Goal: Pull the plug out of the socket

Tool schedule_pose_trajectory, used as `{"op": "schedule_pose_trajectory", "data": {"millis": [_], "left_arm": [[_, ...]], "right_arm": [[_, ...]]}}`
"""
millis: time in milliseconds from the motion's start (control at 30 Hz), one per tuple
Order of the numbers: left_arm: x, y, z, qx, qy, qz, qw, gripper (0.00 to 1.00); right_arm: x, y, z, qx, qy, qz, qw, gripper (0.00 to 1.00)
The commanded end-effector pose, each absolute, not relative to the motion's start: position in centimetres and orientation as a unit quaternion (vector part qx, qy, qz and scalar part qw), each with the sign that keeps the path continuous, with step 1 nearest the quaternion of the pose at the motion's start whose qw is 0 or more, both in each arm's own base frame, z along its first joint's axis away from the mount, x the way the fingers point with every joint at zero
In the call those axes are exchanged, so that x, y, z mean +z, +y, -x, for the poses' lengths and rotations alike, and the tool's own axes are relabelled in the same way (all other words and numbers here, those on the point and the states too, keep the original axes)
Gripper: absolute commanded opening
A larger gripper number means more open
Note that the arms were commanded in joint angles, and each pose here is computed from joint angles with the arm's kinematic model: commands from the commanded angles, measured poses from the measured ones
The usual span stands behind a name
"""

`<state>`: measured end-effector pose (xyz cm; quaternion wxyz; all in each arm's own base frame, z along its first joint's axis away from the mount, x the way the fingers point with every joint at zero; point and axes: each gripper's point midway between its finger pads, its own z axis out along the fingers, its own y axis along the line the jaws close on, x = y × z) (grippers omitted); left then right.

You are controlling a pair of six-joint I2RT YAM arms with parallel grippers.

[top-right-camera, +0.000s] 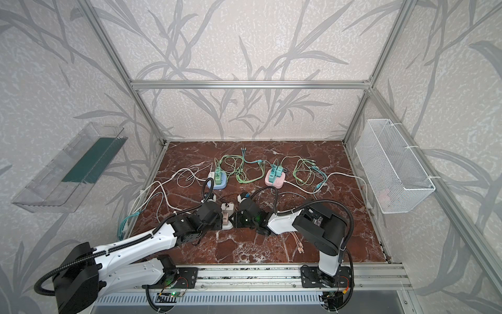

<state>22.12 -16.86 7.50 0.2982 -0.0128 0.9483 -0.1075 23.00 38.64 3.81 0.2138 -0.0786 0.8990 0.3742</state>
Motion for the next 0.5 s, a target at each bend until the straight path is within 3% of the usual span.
{"op": "schedule_pose_trajectory", "data": {"millis": [0,467], "left_arm": [[10.3,-20.4,-22.9,-0.187,0.932,0.004,0.311,0.12],[12.2,-22.1,-23.2,-0.203,0.922,0.003,0.33,0.09]], "right_arm": [[1.6,36.2,-21.7,0.306,0.926,0.1,0.197,0.35],[-1.0,32.1,-19.6,0.26,0.944,0.094,0.178,0.34]]}}
